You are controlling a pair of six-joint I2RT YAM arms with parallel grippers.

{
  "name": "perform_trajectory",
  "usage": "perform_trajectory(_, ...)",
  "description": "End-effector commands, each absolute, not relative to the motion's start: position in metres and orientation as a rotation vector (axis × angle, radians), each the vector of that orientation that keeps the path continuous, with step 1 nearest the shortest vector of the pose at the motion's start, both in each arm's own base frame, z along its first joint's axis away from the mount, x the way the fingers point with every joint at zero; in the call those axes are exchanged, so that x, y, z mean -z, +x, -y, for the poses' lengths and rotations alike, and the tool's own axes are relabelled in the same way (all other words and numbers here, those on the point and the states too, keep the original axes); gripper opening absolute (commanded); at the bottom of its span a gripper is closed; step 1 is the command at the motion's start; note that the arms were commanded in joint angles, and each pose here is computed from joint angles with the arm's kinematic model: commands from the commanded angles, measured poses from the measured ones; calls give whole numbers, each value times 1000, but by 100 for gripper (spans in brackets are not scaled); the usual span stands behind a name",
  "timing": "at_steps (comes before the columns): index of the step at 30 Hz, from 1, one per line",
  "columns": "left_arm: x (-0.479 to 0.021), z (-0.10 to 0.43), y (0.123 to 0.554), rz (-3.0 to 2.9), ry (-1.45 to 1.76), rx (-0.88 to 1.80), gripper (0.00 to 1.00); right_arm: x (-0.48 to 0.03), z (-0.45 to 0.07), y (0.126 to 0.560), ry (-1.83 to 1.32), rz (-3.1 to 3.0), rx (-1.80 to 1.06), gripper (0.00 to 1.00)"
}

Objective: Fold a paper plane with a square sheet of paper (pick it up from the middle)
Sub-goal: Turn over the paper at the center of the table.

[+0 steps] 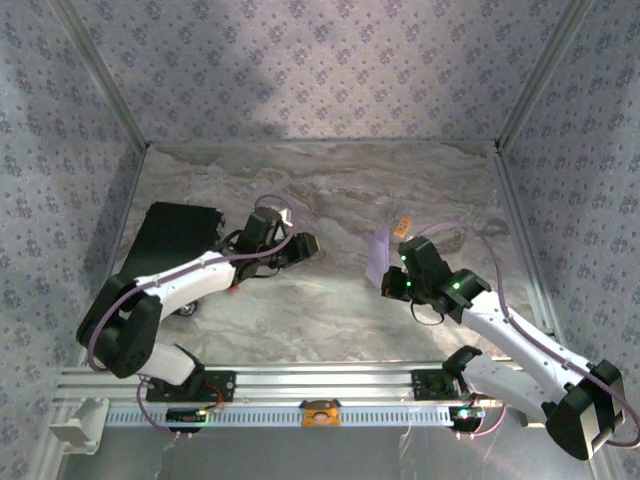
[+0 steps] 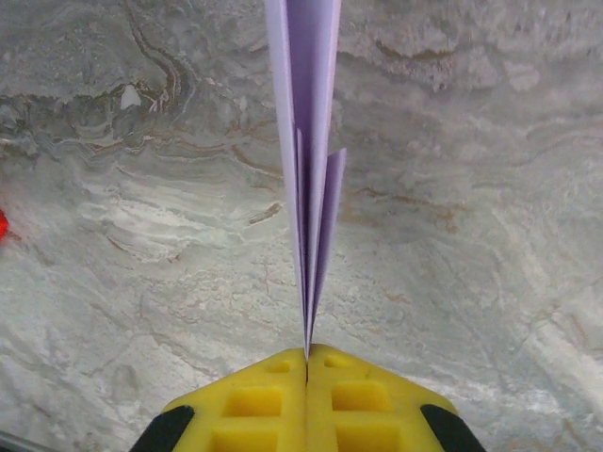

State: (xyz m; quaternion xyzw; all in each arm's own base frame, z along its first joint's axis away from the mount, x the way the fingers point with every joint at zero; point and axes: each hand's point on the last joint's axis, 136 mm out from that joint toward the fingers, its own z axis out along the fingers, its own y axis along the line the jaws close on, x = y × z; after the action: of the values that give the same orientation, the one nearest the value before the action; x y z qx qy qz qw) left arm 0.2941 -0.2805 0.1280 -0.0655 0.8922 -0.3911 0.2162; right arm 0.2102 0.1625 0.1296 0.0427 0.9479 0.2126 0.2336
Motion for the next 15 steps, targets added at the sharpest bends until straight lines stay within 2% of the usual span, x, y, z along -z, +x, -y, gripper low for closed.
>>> perform_trajectory(1,-136,263,295,-2426,-205,1026,47,-137,-151,216,-79,-2585,-321,3)
perform_trajectory(5,-142,237,297,-2403,-280,987,52,-157,-129,223,-163,-2488,136,1)
perform_trajectory(7,-149,222,300,-2386,-298,969,54,-168,-133,224,-250,-2388,270,1)
perform_trajectory(10,-159,197,300,-2356,-342,918,57,-177,-136,223,-281,-2286,421,1)
perform_trajectory(15,-169,171,292,-2292,-418,875,67,-157,-161,219,-490,-2270,581,0)
